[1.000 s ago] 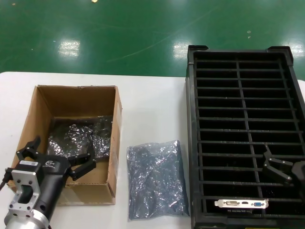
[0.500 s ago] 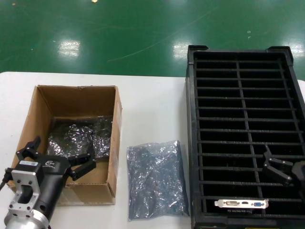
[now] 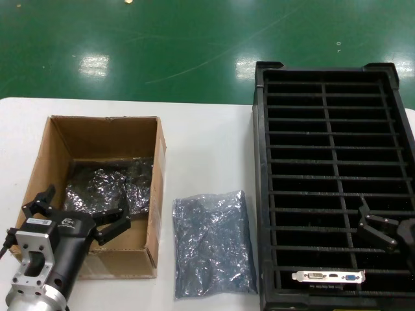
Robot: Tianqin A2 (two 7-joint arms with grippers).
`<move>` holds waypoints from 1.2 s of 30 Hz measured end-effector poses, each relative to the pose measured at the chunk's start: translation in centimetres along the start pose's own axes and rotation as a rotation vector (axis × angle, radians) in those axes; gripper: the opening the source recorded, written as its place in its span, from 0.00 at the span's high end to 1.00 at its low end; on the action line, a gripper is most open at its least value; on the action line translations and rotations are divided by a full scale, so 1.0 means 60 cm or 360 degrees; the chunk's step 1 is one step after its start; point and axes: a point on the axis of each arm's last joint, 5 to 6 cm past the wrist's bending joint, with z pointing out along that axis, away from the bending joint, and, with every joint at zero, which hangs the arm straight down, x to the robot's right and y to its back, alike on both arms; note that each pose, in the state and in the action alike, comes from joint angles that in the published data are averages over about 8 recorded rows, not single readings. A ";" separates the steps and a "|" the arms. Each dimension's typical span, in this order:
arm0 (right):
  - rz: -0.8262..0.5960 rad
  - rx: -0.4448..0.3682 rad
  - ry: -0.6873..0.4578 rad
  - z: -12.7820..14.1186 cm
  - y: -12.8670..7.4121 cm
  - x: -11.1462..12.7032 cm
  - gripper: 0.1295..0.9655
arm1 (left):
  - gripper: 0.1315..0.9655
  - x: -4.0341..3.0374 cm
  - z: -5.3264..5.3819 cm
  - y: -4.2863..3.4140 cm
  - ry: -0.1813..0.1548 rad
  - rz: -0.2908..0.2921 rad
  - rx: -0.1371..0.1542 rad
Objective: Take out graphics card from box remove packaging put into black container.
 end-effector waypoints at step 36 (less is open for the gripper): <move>0.0000 0.0000 0.0000 0.000 0.000 0.000 0.00 | 0.00 0.000 0.000 0.000 0.0000 0.0000 0.0000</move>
